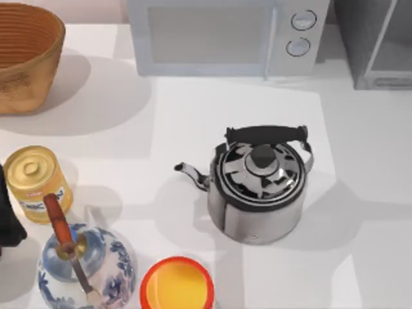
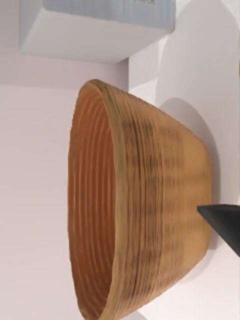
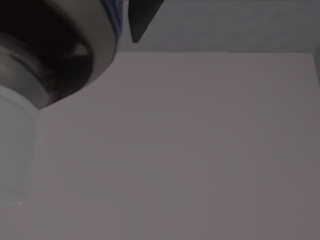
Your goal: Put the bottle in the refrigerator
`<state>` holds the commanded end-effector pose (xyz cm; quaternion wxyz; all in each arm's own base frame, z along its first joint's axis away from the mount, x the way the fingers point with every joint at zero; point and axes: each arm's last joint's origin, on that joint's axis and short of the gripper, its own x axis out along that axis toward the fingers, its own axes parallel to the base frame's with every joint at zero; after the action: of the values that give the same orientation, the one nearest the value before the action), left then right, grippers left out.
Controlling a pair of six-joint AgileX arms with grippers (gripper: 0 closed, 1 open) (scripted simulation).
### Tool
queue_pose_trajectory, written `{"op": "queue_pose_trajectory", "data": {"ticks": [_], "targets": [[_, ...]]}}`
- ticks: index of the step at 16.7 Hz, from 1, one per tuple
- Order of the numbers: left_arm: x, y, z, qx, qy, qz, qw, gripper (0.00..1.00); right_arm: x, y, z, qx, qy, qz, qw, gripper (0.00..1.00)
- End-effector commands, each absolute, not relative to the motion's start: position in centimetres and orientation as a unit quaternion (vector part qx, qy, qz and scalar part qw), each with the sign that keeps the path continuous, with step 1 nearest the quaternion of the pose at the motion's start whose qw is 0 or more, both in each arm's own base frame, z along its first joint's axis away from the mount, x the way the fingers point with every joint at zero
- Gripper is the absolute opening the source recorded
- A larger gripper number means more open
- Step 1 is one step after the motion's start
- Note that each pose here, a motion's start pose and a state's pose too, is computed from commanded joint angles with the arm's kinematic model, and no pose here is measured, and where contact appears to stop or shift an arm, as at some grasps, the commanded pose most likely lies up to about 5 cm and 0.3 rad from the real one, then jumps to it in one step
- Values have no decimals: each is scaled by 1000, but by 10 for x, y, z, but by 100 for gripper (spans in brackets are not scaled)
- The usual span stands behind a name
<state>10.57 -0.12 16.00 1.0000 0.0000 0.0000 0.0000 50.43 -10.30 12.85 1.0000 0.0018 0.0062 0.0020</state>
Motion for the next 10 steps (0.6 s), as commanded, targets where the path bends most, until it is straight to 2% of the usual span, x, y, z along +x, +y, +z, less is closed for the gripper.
{"op": "queue_pose_trajectory", "data": {"ticks": [5, 10], "targets": [[106, -1, 160, 0, 0, 0, 1000, 100, 504, -103, 128, 2, 6, 2, 1000, 98], [106, -1, 160, 0, 0, 0, 1000, 100, 504, -103, 128, 2, 6, 2, 1000, 100]]}}
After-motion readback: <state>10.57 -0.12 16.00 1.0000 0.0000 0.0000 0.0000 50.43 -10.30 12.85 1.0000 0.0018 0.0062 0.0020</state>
